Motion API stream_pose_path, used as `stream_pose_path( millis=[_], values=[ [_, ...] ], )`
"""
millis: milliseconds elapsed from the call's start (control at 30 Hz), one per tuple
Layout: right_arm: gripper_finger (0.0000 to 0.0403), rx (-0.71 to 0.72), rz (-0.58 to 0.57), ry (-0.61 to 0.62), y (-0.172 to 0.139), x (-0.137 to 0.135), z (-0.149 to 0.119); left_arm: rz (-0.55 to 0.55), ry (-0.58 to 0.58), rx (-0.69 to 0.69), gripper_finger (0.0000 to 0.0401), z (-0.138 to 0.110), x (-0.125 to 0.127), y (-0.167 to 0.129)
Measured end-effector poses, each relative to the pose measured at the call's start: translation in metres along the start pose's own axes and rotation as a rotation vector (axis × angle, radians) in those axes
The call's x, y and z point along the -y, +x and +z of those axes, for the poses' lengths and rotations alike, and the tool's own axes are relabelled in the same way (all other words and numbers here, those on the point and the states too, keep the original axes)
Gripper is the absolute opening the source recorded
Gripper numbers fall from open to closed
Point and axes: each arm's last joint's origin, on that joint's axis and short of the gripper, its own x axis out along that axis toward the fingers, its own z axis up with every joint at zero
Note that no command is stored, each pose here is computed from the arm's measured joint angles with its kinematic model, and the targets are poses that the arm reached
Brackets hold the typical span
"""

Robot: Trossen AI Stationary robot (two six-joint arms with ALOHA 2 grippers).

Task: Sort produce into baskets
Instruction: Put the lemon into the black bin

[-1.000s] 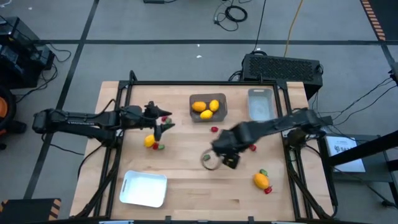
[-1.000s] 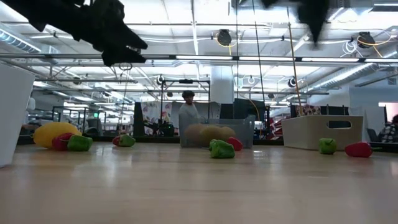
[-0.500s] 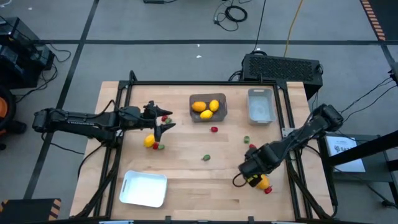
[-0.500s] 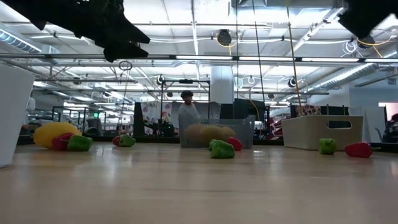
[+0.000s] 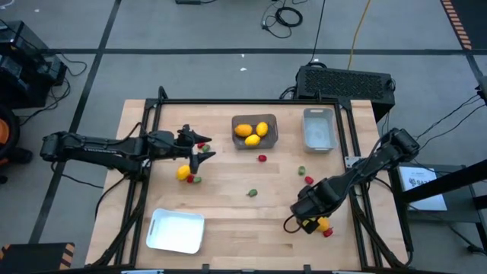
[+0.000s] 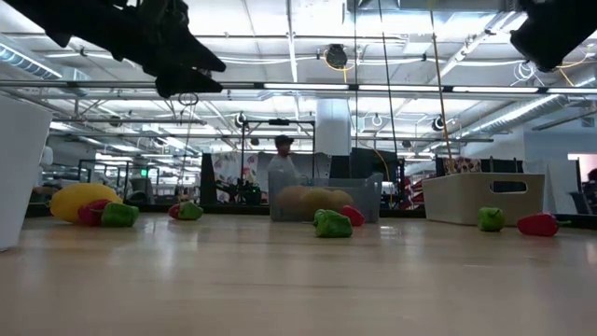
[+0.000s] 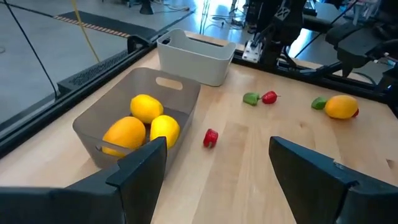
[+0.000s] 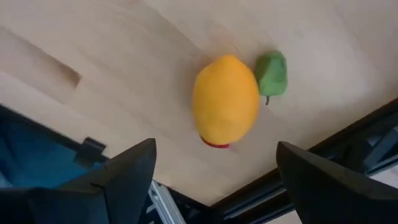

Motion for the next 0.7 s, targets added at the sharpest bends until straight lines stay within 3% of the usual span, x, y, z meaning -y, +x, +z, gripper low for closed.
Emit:
stream_pose_path(
  millis=[700],
  values=[
    [0.0332, -0.054, -0.151, -0.141, 0.049, -0.021, 0.017, 0.036, 0.032, -0.028, 0.0290, -0.003, -0.001, 0.000]
  ],
)
